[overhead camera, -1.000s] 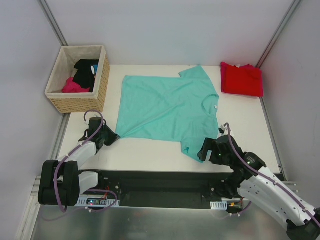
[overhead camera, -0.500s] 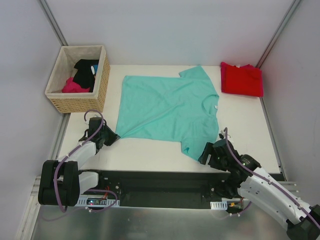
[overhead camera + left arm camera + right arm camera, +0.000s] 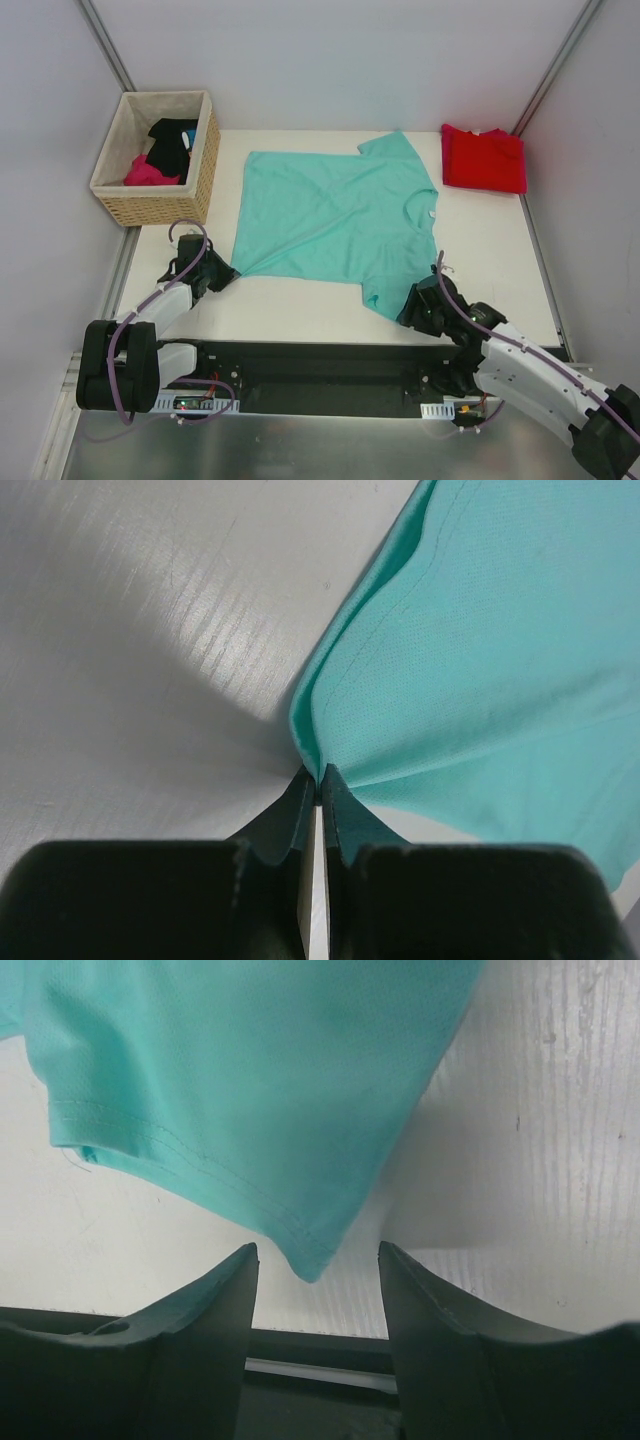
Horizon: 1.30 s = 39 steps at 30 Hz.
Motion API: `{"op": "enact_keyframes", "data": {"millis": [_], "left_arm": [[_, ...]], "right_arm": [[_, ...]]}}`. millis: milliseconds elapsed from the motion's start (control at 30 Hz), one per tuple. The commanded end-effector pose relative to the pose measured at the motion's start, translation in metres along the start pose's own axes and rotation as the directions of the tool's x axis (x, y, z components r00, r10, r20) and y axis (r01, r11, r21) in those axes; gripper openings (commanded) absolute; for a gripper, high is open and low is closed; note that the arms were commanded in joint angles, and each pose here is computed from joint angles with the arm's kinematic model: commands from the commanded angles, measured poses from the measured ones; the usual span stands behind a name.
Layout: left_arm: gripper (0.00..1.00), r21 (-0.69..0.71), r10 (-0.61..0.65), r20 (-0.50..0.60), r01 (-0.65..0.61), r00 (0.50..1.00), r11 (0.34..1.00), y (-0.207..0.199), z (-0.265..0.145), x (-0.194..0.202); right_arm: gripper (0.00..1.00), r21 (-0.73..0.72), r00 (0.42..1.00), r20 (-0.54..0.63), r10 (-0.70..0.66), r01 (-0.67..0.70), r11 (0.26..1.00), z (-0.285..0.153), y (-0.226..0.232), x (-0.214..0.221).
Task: Fold and stack the t-shirts
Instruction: Grap the side of the flattened tshirt closest away from the robot with both arms
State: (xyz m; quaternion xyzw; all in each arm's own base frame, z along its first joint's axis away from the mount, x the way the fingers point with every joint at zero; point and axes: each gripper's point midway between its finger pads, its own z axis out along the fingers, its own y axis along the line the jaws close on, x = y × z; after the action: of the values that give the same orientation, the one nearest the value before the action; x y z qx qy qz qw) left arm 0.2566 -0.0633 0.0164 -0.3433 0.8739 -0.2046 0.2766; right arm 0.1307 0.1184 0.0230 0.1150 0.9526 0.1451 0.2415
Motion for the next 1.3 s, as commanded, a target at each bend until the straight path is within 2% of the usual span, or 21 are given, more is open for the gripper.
{"op": "enact_keyframes", "data": {"millis": [0,367,467,500,733,867,933,1267], "left_arm": [[0.00,-0.034,0.014,-0.024,-0.015,1.000,0.999,0.008,-0.002,0.003],[0.00,-0.038,0.015,-0.027,-0.016,1.000,0.999,0.010,-0.001,0.004],[0.00,-0.039,0.019,-0.031,-0.020,0.999,0.999,0.010,-0.001,0.005],[0.00,-0.040,0.019,-0.032,-0.020,0.999,0.999,0.010,-0.001,0.005],[0.00,0.001,0.029,-0.035,-0.029,0.999,1.000,0.002,-0.009,0.006],[0.00,0.033,0.036,-0.013,-0.036,0.999,0.999,-0.007,-0.022,0.002],[0.00,0.046,0.048,0.012,-0.048,0.999,0.998,-0.012,-0.029,-0.003],[0.00,0.087,0.007,-0.011,-0.006,1.000,0.996,-0.005,-0.052,0.020]], "right_arm": [[0.55,0.000,0.999,0.043,0.008,-0.008,1.000,0.009,0.004,-0.009],[0.31,0.026,0.999,0.039,-0.007,0.006,1.000,0.018,0.004,-0.010],[0.15,0.028,0.999,0.037,-0.004,0.003,1.000,0.019,0.004,-0.010],[0.01,0.035,0.999,0.037,-0.003,0.001,0.999,0.019,0.003,-0.010],[0.01,0.056,0.997,0.079,-0.020,0.016,0.998,0.002,0.001,-0.023],[0.01,0.062,0.982,0.185,-0.038,0.027,0.998,-0.030,0.005,-0.052],[0.01,0.083,0.980,0.192,-0.050,0.034,0.996,-0.041,-0.001,-0.055],[0.01,0.102,0.982,0.188,-0.030,0.011,0.995,-0.066,-0.020,-0.046]]}}
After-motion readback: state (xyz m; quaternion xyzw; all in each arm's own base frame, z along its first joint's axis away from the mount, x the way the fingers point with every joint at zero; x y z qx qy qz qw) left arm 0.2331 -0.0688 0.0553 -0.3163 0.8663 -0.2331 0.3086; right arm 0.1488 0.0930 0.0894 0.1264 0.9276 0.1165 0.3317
